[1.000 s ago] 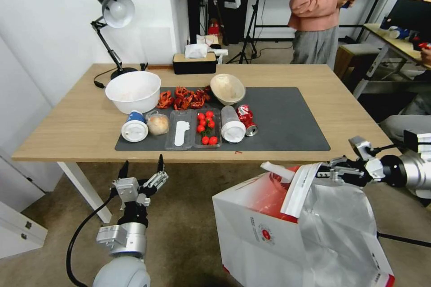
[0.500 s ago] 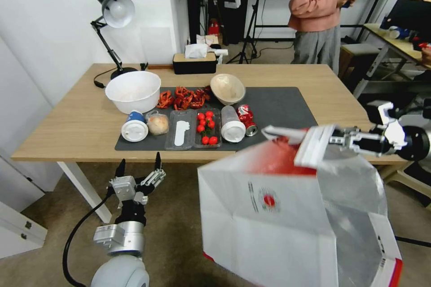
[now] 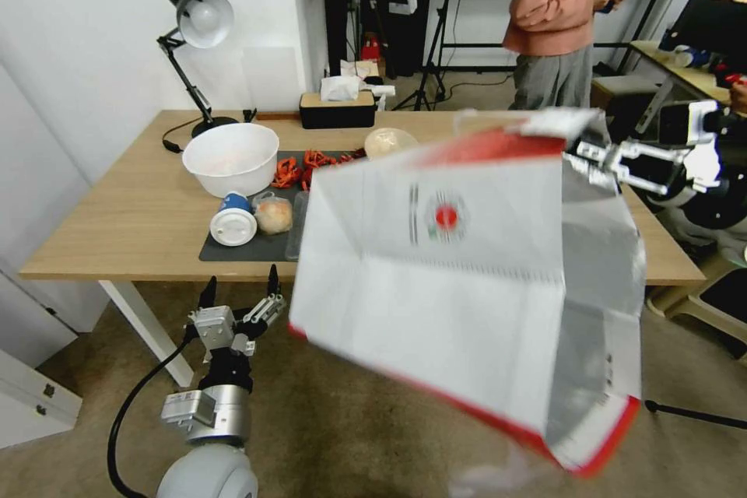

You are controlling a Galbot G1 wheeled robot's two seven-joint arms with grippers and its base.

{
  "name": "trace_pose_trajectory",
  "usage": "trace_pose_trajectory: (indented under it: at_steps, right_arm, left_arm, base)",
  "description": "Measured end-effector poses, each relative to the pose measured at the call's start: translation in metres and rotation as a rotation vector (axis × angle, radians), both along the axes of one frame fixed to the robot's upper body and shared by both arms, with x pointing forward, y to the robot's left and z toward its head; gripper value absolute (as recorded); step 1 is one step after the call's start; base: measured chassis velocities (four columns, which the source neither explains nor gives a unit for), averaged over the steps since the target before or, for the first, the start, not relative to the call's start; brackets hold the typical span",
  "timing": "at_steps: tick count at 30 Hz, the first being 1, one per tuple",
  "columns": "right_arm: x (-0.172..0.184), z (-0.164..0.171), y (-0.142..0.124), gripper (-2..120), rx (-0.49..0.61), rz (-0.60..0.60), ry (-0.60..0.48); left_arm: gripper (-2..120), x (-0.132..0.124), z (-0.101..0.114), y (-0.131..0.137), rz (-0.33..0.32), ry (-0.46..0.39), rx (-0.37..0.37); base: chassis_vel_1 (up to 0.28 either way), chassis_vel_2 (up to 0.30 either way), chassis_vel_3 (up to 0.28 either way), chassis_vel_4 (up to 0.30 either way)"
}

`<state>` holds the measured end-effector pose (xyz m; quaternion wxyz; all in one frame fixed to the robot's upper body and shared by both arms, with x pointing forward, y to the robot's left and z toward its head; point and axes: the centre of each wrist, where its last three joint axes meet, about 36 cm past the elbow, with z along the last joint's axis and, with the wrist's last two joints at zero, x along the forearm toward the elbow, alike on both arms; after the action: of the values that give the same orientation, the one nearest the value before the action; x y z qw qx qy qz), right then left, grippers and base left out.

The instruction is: Pick up the food delivery bag from the floor and place it on the table.

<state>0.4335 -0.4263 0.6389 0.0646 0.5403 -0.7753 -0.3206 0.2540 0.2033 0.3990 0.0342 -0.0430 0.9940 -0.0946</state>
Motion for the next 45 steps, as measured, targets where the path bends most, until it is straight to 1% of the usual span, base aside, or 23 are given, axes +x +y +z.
trace_pose_trajectory:
  at_steps: [2,3,6,7,10,11,12,15,16,18,19,20,23,24,26,27,30,32,33,35,37,41,45]
  right_arm:
    - [-0.002,0.003,0.005,0,0.016,-0.080,0.006]
    - [-0.002,0.003,0.005,0,0.016,-0.080,0.006]
    - [-0.002,0.020,0.011,0,0.075,-0.208,0.004]
    - [-0.002,0.020,0.011,0,0.075,-0.208,0.004]
    - [-0.002,0.032,0.015,0,0.112,-0.314,0.021]
    - [-0.002,0.032,0.015,0,0.112,-0.314,0.021]
    - [-0.002,0.033,0.016,0,0.116,-0.344,0.029]
    - [-0.003,0.034,0.023,0,0.140,-0.487,0.082]
    - [-0.003,0.034,0.023,0,0.140,-0.487,0.082]
    - [-0.002,0.035,0.027,0,0.166,-0.595,0.129]
    - [-0.002,0.035,0.027,0,0.174,-0.630,0.145]
    - [-0.002,0.035,0.027,0,0.174,-0.630,0.145]
    - [0.002,0.034,0.023,0,0.189,-0.753,0.200]
    - [0.002,0.034,0.023,0,0.189,-0.753,0.200]
    - [0.005,0.032,0.018,0,0.190,-0.819,0.248]
    - [0.005,0.031,0.018,0,0.190,-0.827,0.252]
    - [0.006,0.029,0.016,0,0.181,-0.869,0.281]
    - [0.008,0.025,0.014,0,0.154,-0.936,0.325]
    - [0.008,0.025,0.014,0,0.154,-0.936,0.325]
    - [0.010,0.018,0.013,0,0.100,-1.007,0.384]
    - [0.011,0.013,0.011,0,0.056,-1.050,0.420]
    - [0.014,0.010,0.007,0,0.015,-1.081,0.462]
    - [0.018,0.012,0.003,0,-0.004,-1.081,0.476]
  left_arm:
    - [100,0.000,0.000,0.000,0.000,0.001,0.003]
    - [100,0.000,0.000,0.000,0.000,0.001,0.003]
    - [100,-0.002,-0.002,0.000,0.000,0.004,0.009]
    - [100,-0.002,-0.002,0.000,0.000,0.004,0.009]
    - [100,-0.002,-0.003,0.000,0.001,0.004,0.012]
    - [100,-0.002,-0.003,0.000,0.001,0.004,0.012]
    - [100,-0.002,-0.003,0.000,0.001,0.004,0.012]
    - [100,-0.003,-0.003,-0.001,0.002,0.005,0.016]
    - [100,-0.003,-0.003,-0.001,0.002,0.005,0.016]
    - [100,-0.004,-0.004,-0.001,0.002,0.006,0.019]
    - [100,-0.005,-0.004,-0.001,0.002,0.007,0.020]
    - [100,-0.005,-0.004,-0.001,0.002,0.007,0.020]
    - [100,-0.006,-0.005,-0.001,0.002,0.009,0.024]
    - [100,-0.006,-0.005,-0.001,0.002,0.009,0.024]
    - [100,-0.007,-0.005,-0.001,0.002,0.012,0.026]
    - [100,-0.007,-0.005,-0.001,0.002,0.012,0.027]
    - [100,-0.007,-0.005,-0.001,0.002,0.012,0.028]
    - [100,-0.008,-0.005,-0.001,0.004,0.013,0.031]
    - [100,-0.008,-0.005,-0.001,0.004,0.013,0.031]
    - [100,-0.008,-0.006,-0.001,0.005,0.014,0.032]
    - [100,-0.009,-0.006,0.000,0.007,0.016,0.034]
    - [100,-0.009,-0.006,0.000,0.007,0.016,0.037]
    - [100,-0.008,-0.006,0.000,0.008,0.014,0.037]
  base:
    - [0.000,0.000,0.000,0.000]
    - [0.000,0.000,0.000,0.000]
    - [0.000,0.000,0.000,0.000]
    - [0.000,0.000,0.000,0.000]
    - [0.000,0.000,0.000,0.000]
    - [0.000,0.000,0.000,0.000]
    - [0.000,0.000,0.000,0.000]
    - [0.000,0.000,0.000,0.000]
    - [0.000,0.000,0.000,0.000]
    - [0.000,0.000,0.000,0.000]
    - [0.000,0.000,0.000,0.000]
    - [0.000,0.000,0.000,0.000]
    - [0.000,0.000,0.000,0.000]
    - [0.000,0.000,0.000,0.000]
    - [0.000,0.000,0.000,0.000]
    - [0.000,0.000,0.000,0.000]
    - [0.000,0.000,0.000,0.000]
    - [0.000,0.000,0.000,0.000]
    - [0.000,0.000,0.000,0.000]
    - [0.000,0.000,0.000,0.000]
    - [0.000,0.000,0.000,0.000]
    - [0.000,0.000,0.000,0.000]
    - [0.000,0.000,0.000,0.000]
